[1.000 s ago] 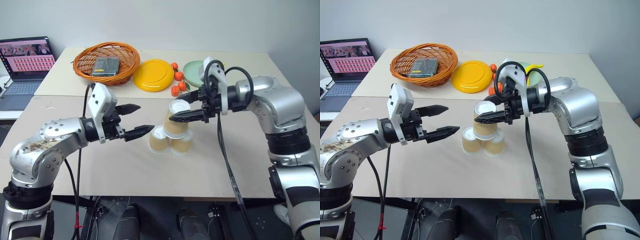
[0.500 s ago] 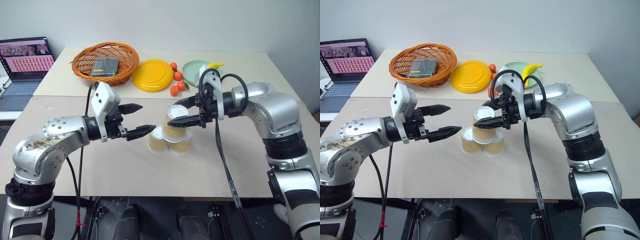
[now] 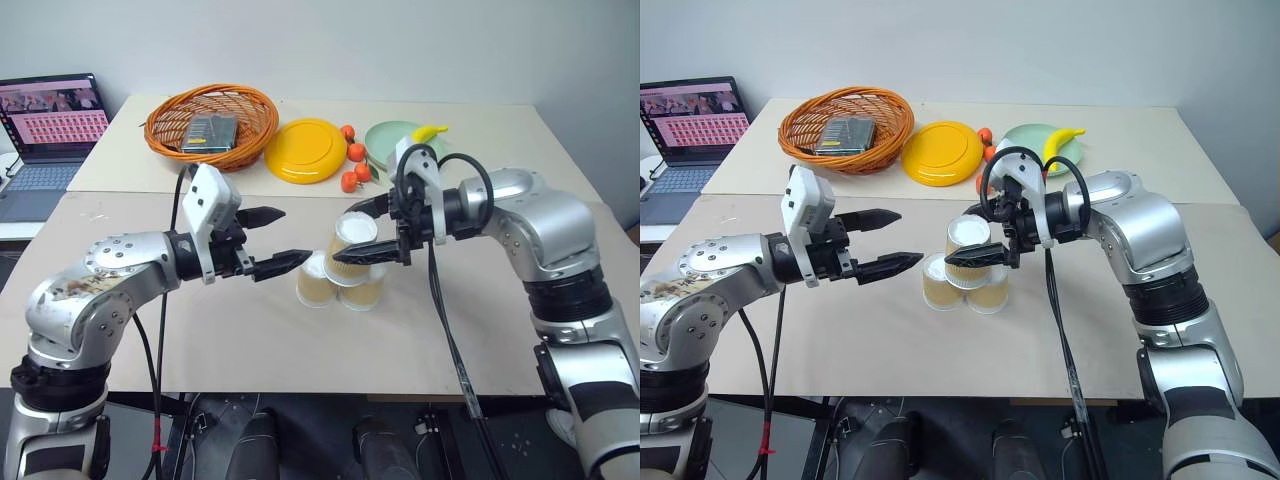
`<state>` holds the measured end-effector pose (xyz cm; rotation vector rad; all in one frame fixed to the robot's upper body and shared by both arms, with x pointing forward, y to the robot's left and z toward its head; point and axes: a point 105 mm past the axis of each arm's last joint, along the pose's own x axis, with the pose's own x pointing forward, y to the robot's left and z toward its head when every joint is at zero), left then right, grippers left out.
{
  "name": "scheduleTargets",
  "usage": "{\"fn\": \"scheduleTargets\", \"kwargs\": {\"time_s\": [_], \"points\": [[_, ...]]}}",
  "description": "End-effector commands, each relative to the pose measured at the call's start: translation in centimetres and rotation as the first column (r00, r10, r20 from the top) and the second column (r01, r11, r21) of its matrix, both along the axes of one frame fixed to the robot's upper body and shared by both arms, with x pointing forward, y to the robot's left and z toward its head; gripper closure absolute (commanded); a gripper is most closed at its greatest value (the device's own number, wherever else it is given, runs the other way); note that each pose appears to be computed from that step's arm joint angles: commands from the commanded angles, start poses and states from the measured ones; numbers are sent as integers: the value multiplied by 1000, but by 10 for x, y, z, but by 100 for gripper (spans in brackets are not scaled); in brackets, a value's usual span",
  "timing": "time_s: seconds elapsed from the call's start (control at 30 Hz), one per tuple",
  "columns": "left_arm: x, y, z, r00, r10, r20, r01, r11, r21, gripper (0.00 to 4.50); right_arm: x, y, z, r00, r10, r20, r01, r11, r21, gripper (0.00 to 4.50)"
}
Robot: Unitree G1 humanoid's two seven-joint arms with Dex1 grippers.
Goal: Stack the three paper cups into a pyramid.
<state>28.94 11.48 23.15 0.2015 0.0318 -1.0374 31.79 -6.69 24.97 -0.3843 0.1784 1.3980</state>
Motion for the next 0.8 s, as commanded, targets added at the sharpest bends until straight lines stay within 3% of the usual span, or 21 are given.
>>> {"fn": "scheduleTargets", "kwargs": {"time_s": [0.03,0.27,0.37,0.47,0.67,0.8], "points": [[-2,-4,12,998,-24,62,24,1000,-4,0,-6,-2,32,994,16,109,-21,999,49,7],[0,-1,14,997,-25,71,24,1000,7,0,-1,-10,54,986,-33,164,18,996,92,7],[1,1,22,998,-20,59,22,999,-36,0,10,-37,76,961,-134,244,109,988,113,7],[-1,7,28,999,-10,30,12,997,-78,0,18,-80,80,924,-231,305,219,973,74,7],[-9,24,26,998,57,32,-56,998,-37,0,6,-146,48,901,-344,264,343,938,53,7],[-4,31,21,992,107,72,-106,994,-23,0,0,-167,2,891,-415,183,412,910,54,7]]}}
